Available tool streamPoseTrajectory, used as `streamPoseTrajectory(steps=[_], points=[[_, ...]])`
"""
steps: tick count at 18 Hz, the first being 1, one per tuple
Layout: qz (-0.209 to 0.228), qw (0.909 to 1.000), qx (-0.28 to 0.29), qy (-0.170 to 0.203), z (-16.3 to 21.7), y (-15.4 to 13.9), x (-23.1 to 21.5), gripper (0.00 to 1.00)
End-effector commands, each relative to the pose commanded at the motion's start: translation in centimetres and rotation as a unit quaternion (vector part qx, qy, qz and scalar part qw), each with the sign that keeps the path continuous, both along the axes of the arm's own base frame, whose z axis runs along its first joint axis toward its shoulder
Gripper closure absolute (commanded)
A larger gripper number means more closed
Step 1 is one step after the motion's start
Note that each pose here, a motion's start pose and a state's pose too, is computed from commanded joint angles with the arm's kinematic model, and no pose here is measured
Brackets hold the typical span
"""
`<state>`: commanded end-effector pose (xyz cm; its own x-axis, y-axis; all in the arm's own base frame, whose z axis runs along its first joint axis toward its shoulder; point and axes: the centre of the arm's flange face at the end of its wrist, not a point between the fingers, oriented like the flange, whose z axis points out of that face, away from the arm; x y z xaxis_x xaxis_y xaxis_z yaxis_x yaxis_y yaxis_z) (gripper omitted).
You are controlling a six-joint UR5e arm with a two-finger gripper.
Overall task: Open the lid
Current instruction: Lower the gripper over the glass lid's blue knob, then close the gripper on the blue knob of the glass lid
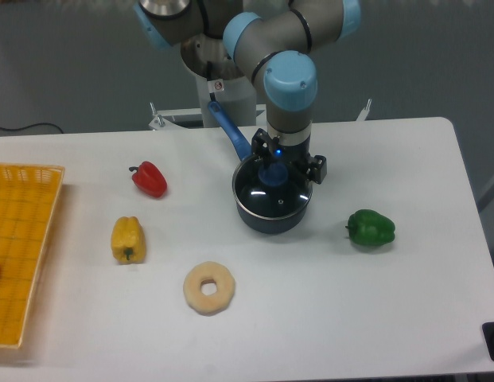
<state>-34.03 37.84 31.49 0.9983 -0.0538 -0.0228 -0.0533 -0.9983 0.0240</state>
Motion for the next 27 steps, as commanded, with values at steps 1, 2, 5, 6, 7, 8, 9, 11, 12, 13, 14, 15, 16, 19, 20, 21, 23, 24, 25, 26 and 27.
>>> streamPoseTrajectory(steps=[1, 2, 5, 6, 7, 8, 9, 11, 12, 13, 14, 15, 16, 19, 20, 21, 23, 24, 25, 26, 27], points=[[0.001, 1.0, -0.001, 0.0, 0.0, 0.1, 0.2, 0.0], [0.0, 1.0, 0.0, 0.001, 0.1, 0.2, 0.3, 0.0], [-0.002, 1.0, -0.005, -0.006, -0.8, 0.1, 0.8, 0.0], [-0.004, 0.9999, -0.007, -0.01, -1.3, -0.1, 1.0, 0.0], [-0.005, 0.9999, -0.008, -0.01, -1.4, -0.2, 1.0, 0.0], [-0.005, 0.9999, -0.009, -0.011, -1.5, -0.2, 1.1, 0.0], [-0.005, 0.9999, -0.01, -0.013, -1.7, -0.3, 1.2, 0.0], [-0.005, 0.9998, -0.012, -0.013, -1.8, -0.3, 1.2, 0.0], [-0.005, 0.9998, -0.012, -0.014, -1.9, -0.3, 1.2, 0.0], [-0.005, 0.9998, -0.011, -0.014, -1.9, -0.3, 1.2, 0.0], [-0.005, 0.9998, -0.011, -0.013, -1.8, -0.3, 1.2, 0.0], [-0.005, 0.9998, -0.011, -0.013, -1.9, -0.3, 1.2, 0.0], [-0.005, 0.9998, -0.011, -0.013, -2.0, -0.3, 1.1, 0.0], [-0.004, 0.9998, -0.011, -0.014, -2.0, -0.3, 1.0, 0.0], [-0.005, 0.9998, -0.012, -0.015, -2.2, -0.2, 1.0, 0.0], [-0.005, 0.9998, -0.012, -0.015, -2.2, -0.2, 1.0, 0.0], [-0.005, 0.9998, -0.012, -0.015, -2.2, -0.2, 1.0, 0.0], [-0.004, 0.9998, -0.012, -0.015, -2.2, -0.2, 0.9, 0.01], [-0.004, 0.9998, -0.012, -0.015, -2.2, -0.2, 0.9, 0.04], [-0.004, 0.9998, -0.012, -0.014, -2.1, -0.1, 0.8, 0.09], [-0.004, 0.9998, -0.012, -0.013, -2.0, 0.0, 0.6, 0.16]])
